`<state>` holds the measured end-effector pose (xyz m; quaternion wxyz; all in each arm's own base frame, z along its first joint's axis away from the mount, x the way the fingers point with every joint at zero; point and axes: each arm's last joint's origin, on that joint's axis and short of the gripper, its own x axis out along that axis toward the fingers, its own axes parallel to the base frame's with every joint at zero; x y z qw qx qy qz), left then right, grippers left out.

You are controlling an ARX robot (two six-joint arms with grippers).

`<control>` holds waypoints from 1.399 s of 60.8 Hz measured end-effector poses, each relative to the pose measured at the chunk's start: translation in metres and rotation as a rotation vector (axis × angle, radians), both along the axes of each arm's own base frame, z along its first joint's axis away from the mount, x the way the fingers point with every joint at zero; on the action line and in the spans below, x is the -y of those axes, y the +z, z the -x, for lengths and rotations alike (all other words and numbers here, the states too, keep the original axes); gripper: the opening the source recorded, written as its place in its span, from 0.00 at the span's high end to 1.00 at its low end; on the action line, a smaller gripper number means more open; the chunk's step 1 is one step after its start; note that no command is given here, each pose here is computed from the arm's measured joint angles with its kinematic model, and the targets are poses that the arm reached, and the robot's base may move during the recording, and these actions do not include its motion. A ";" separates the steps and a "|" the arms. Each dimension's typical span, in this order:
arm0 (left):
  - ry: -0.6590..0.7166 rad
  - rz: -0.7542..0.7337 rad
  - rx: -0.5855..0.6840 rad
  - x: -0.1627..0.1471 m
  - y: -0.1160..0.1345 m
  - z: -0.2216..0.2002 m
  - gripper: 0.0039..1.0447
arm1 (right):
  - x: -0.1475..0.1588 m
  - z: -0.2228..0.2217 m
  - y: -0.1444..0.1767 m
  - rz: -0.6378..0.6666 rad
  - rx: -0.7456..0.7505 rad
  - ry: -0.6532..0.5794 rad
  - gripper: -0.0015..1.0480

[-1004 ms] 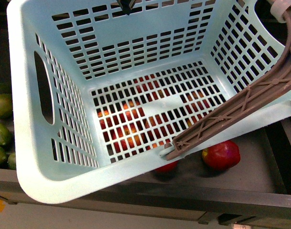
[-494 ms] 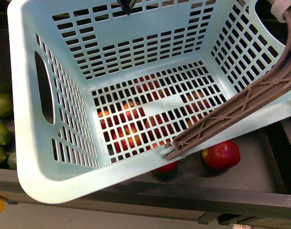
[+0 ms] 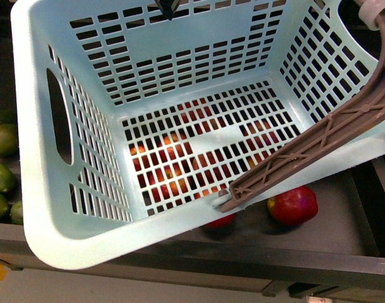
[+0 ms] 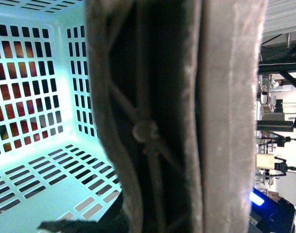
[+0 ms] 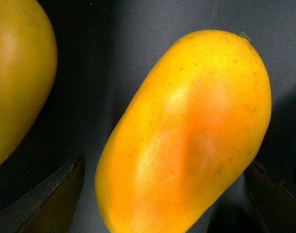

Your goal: Pick mango and avocado into basket

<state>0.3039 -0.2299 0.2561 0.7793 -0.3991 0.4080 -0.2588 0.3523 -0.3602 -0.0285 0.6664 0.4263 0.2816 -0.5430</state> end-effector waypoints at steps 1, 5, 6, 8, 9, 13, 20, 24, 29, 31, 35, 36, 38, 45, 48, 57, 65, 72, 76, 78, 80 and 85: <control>0.000 0.000 0.000 0.000 0.000 0.000 0.87 | 0.000 0.000 0.000 0.000 0.000 0.000 0.08; 0.000 0.000 0.000 0.000 0.000 0.000 0.87 | -0.001 -0.001 0.000 0.001 -0.001 0.003 0.08; 0.000 0.000 0.000 0.000 0.000 0.000 0.87 | -0.001 -0.001 0.000 0.002 -0.003 0.005 0.08; 0.000 0.000 0.000 0.000 0.000 0.000 0.87 | -0.001 0.000 0.000 0.001 -0.003 0.005 0.08; 0.000 0.000 0.000 0.000 0.000 0.000 0.87 | -0.001 0.000 -0.001 0.000 -0.005 0.005 0.10; 0.000 0.000 0.000 0.000 0.000 0.000 0.87 | -0.001 0.000 -0.001 0.001 -0.008 0.007 0.18; 0.000 0.000 0.000 0.000 0.000 0.000 0.87 | -0.004 0.003 -0.004 0.006 -0.010 0.011 0.35; 0.000 0.000 0.000 0.000 0.000 0.000 0.87 | -0.006 0.006 -0.005 0.002 -0.016 0.012 0.41; -0.001 0.000 0.000 0.000 0.000 0.000 0.87 | -0.007 0.007 -0.004 0.003 -0.017 0.014 0.45; -0.002 0.001 -0.001 0.000 0.000 0.000 0.87 | -0.007 0.008 -0.004 0.003 -0.017 0.014 0.46; -0.002 0.001 0.000 0.000 0.000 0.000 0.87 | -0.007 0.009 -0.004 0.003 -0.019 0.014 0.46; -0.002 0.001 0.000 0.000 0.000 0.000 0.87 | -0.007 0.009 -0.005 0.002 -0.019 0.013 0.46; 0.000 0.000 0.000 0.000 0.000 0.000 0.87 | -0.006 0.010 -0.004 0.003 -0.019 0.013 0.47; 0.000 0.000 0.000 0.000 0.000 0.000 0.87 | -0.006 0.011 -0.003 0.003 -0.018 0.016 0.47; 0.000 0.000 0.000 0.000 0.000 0.000 0.87 | -0.005 0.012 -0.003 0.004 -0.018 0.017 0.47; 0.000 0.000 0.000 0.000 0.000 0.000 0.87 | -0.005 0.014 -0.003 0.003 -0.023 0.016 0.48; 0.000 0.000 0.000 0.000 0.000 0.000 0.87 | -0.006 0.018 -0.001 0.004 -0.025 0.014 0.48; 0.000 0.000 0.000 0.000 0.000 0.000 0.87 | -0.008 0.020 0.000 0.003 -0.021 0.013 0.48; -0.002 0.001 0.000 0.000 0.000 0.000 0.87 | -0.009 0.021 0.001 0.003 -0.014 0.014 0.48; -0.002 0.001 0.000 0.000 0.000 0.000 0.87 | -0.010 0.022 0.002 0.002 -0.009 0.016 0.48; -0.001 0.001 0.000 0.000 0.000 0.000 0.87 | -0.010 0.022 0.003 0.000 -0.006 0.017 0.48; 0.000 0.000 0.000 0.000 0.000 0.000 0.87 | -0.007 0.019 0.008 0.001 0.021 0.029 0.48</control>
